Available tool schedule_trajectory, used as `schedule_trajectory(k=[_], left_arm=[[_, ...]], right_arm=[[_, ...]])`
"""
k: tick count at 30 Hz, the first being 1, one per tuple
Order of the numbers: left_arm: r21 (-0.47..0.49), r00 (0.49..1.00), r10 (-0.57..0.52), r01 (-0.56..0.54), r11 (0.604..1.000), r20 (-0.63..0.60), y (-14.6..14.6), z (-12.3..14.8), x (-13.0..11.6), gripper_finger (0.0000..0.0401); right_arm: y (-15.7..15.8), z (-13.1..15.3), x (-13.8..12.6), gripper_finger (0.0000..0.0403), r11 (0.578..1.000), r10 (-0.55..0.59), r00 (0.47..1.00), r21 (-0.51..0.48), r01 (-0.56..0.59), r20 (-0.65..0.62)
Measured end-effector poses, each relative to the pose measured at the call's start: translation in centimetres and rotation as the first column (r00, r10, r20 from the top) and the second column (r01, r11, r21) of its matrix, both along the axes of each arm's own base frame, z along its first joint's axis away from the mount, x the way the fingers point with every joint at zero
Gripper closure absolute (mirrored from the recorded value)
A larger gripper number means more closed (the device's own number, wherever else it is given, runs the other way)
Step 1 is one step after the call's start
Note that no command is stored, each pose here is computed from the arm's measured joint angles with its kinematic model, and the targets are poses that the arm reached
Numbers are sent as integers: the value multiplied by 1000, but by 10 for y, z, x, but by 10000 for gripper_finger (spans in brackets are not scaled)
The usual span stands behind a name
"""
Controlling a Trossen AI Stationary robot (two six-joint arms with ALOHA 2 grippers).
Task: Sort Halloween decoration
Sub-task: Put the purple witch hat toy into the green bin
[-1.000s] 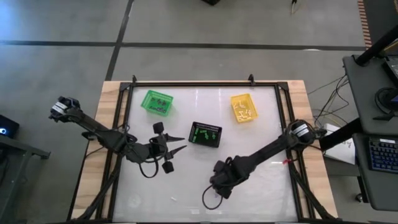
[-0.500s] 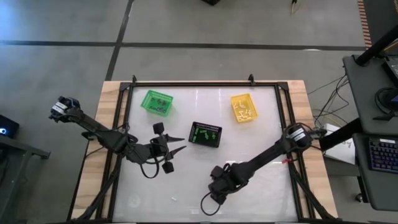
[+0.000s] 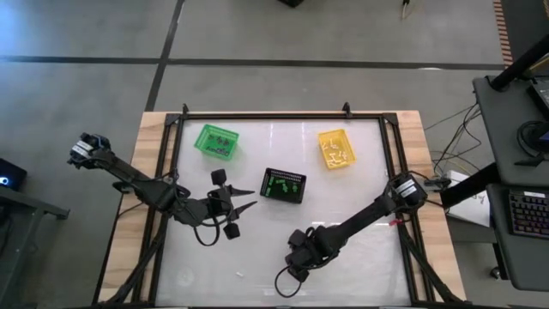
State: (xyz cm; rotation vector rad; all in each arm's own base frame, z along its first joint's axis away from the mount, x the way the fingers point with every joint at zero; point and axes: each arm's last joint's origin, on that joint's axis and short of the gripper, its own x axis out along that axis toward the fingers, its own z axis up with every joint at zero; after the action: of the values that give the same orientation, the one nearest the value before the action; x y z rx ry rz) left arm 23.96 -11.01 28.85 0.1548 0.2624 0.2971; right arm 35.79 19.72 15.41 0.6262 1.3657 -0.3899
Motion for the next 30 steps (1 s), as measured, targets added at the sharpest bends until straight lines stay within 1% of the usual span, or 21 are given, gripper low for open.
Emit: schedule_trajectory(k=[7,14,21,24,27,30], left_arm=[[0,1000,0,0,1000,0,0,0,0,289],[-8,1000,2,-1,1000,2,0,0,0,289],[-8,1000,2,-2,1000,3,0,0,0,289],[-8,1000,1,0,1000,3,0,0,0,289],[-11,1000,-13,13,1000,8,-3,2,-3,289],[-22,999,-41,41,999,29,-7,7,-10,289]], right_arm=[[0,-1,1,328,1000,5,1000,-14,-5,14],[0,0,1,387,999,38,999,-22,-38,23],[-1,4,0,393,996,80,997,-30,-79,24],[-4,14,-5,394,994,104,994,-43,-103,13],[-9,31,-12,394,988,140,990,-67,-138,23],[-18,53,-13,394,979,176,980,-117,-165,91]])
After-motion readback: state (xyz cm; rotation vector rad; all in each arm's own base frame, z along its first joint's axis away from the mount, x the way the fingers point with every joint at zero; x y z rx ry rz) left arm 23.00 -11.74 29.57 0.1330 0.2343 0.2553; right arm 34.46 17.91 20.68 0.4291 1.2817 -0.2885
